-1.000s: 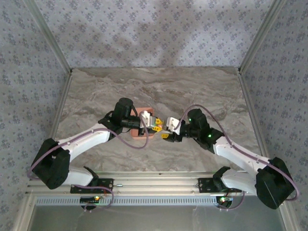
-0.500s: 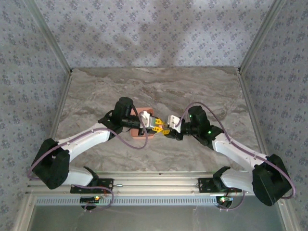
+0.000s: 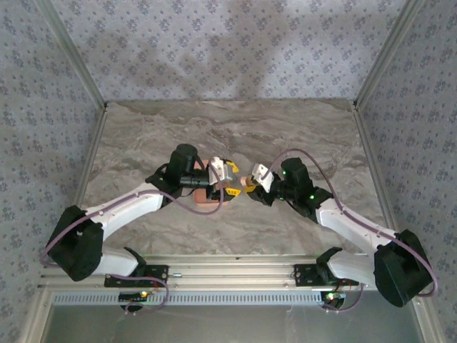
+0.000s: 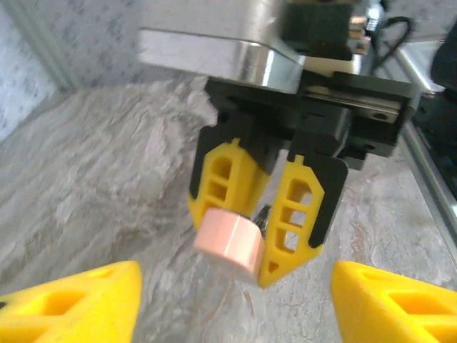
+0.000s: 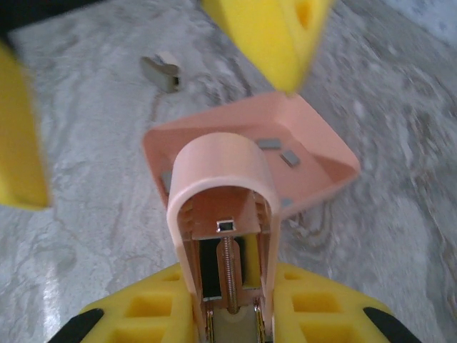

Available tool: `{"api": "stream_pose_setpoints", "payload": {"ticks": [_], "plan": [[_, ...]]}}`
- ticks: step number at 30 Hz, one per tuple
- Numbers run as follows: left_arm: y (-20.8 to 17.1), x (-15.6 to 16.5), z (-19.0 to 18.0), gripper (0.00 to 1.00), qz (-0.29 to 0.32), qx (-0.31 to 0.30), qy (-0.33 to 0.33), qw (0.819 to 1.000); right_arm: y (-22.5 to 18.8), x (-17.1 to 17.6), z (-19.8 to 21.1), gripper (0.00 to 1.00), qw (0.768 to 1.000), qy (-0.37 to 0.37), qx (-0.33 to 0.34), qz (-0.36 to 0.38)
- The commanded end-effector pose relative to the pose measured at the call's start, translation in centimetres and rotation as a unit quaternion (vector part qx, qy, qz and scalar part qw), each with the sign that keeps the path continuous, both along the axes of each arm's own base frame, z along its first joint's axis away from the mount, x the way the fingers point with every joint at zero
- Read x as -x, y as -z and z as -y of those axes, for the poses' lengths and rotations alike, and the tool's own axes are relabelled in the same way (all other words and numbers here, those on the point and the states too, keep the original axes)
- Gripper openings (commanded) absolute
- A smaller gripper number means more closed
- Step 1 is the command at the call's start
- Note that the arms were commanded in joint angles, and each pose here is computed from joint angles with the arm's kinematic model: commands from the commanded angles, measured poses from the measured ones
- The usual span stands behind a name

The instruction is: Load the staples into the stapler

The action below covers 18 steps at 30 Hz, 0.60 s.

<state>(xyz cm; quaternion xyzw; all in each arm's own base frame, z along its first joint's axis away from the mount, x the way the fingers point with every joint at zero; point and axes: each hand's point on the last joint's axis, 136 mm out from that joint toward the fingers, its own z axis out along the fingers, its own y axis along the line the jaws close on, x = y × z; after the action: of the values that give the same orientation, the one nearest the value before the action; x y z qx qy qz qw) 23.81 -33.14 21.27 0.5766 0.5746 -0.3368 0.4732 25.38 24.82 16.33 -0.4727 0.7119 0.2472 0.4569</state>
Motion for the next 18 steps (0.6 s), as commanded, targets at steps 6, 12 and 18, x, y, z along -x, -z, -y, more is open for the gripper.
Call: {"api": "stream_pose_setpoints", "payload": {"ticks": [6, 12, 18], "plan": [[0.9, -5.4, -4.9, 0.87, -0.088, -0.001, -0.263, 0.961, 2.7, -4.4, 3.8, 0.14, 0.964, 0.238, -0.021, -0.115], [2.5, -4.4, -6.5, 0.89, -0.09, 0.005, -0.28, 0.956, 4.3, -5.0, 2.9, 0.12, 0.957, 0.243, -0.02, -0.158], [2.1, -4.8, -6.2, 0.89, -0.08, 0.003, -0.275, 0.958, 3.7, -5.5, 2.7, 0.09, 0.954, 0.251, -0.033, -0.162]]}}
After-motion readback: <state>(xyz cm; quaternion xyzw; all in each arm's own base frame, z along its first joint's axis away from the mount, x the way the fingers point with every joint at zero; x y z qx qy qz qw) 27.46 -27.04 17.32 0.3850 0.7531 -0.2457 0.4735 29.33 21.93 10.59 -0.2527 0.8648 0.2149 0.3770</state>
